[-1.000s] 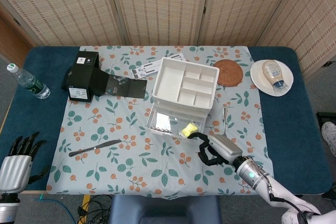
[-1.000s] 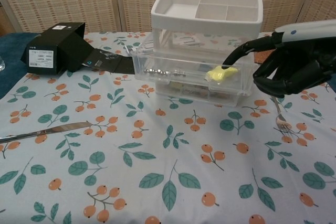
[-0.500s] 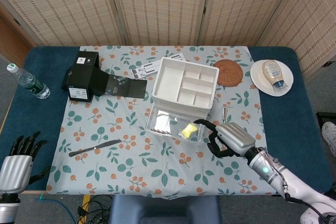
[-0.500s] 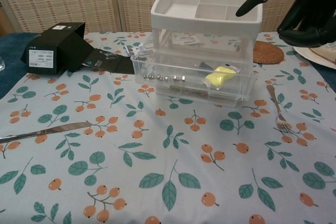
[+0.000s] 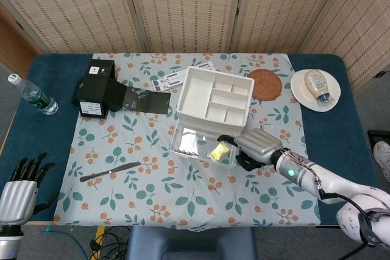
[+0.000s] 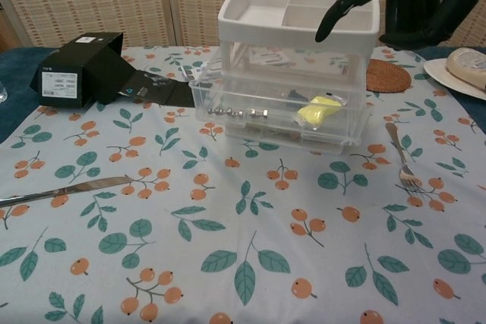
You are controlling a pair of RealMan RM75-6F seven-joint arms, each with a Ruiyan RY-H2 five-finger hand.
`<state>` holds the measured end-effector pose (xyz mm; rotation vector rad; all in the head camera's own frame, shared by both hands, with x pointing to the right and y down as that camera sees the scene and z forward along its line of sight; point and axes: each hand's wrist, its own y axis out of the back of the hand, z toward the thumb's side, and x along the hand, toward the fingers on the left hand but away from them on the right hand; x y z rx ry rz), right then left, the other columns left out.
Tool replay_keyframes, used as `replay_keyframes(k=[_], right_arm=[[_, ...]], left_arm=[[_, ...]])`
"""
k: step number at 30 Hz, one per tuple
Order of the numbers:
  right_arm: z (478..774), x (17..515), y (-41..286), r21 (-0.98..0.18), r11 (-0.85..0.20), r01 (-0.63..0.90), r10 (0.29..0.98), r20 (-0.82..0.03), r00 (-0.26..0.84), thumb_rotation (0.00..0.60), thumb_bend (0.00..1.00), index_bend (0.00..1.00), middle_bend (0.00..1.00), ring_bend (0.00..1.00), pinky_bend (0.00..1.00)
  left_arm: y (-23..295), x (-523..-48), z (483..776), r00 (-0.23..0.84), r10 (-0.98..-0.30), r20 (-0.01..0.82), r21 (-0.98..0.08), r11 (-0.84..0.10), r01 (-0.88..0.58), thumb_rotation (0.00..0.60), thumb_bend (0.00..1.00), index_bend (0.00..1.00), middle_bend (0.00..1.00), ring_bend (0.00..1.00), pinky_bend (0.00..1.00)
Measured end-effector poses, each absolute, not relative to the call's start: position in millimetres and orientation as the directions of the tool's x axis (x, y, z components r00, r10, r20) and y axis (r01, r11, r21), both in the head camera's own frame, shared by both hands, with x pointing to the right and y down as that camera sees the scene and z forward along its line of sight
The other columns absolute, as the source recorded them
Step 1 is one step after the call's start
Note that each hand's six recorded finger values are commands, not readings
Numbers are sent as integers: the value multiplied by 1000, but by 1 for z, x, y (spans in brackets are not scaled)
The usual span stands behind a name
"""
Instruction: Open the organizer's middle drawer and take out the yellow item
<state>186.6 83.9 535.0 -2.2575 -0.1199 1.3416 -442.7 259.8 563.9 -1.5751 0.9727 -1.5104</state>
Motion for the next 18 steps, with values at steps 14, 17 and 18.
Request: replay_keyframes(k=[14,17,18], right_arm=[[549,183,82,-395,-846,-357,233,-878,418,600,703,215,907,1000,1000],[554,183,84,-378,-844,-381,219,-891,398,600,703,216,907,1000,1000],[556,183,85,-370,-844,-389,212,-896,391,600,703,216,907,1000,1000]], left_arm=[[263,-443,566,9,-894,449,-893,-449,-41,600,219,232,106,133,79],[263,-443,566,9,-894,448,-893,-448,-42,600,219,231,106,133,79],[263,-443,566,9,-894,447,-893,-447,-42,600,219,231,106,133,79]])
